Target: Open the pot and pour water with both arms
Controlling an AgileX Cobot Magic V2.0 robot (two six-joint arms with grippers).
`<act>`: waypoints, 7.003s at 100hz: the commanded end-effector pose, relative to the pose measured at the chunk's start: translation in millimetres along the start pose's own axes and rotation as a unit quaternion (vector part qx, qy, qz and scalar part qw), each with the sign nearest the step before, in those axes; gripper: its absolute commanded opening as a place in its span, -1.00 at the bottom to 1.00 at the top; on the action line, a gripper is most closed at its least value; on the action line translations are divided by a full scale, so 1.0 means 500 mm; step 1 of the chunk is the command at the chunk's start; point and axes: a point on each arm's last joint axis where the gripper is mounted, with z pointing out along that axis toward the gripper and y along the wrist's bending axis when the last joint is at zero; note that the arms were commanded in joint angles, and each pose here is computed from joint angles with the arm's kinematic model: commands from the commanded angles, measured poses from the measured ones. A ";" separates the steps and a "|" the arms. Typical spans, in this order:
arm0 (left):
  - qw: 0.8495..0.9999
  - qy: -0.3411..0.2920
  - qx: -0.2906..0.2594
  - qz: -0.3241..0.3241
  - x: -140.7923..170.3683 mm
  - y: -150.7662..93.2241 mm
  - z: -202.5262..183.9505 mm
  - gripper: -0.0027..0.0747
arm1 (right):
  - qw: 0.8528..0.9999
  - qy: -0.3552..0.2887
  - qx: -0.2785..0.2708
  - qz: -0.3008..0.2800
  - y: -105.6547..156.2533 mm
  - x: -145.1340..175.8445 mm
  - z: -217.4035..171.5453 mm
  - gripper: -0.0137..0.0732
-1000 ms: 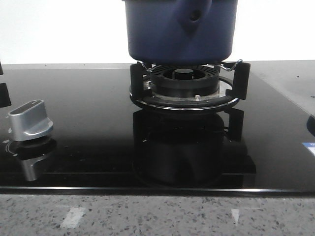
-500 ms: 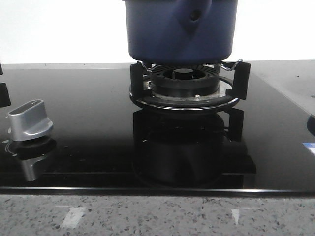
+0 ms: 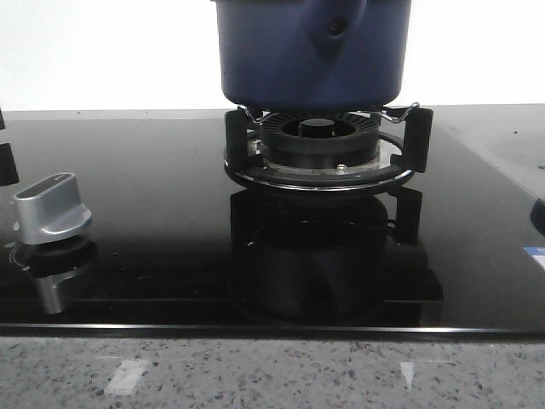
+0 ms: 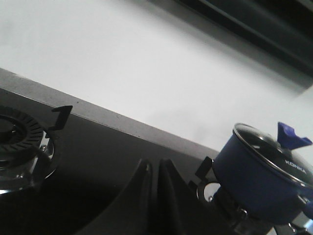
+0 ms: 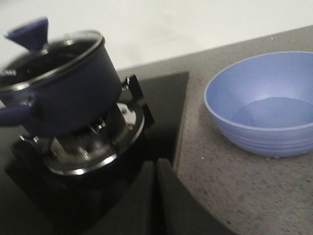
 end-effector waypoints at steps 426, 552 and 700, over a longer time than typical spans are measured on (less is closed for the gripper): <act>0.894 0.057 0.390 0.213 -0.205 -0.190 0.620 -0.30 | 0.933 0.230 0.269 -0.062 -0.094 -0.271 0.186 0.35; 0.905 0.046 0.364 0.213 -0.275 -0.064 0.594 -0.30 | 0.907 0.320 0.253 0.104 -0.298 -0.189 0.378 -0.85; 0.905 0.047 0.365 0.213 -0.275 -0.064 0.594 -0.30 | 0.982 0.168 -0.057 -0.069 0.123 -0.480 0.540 -0.79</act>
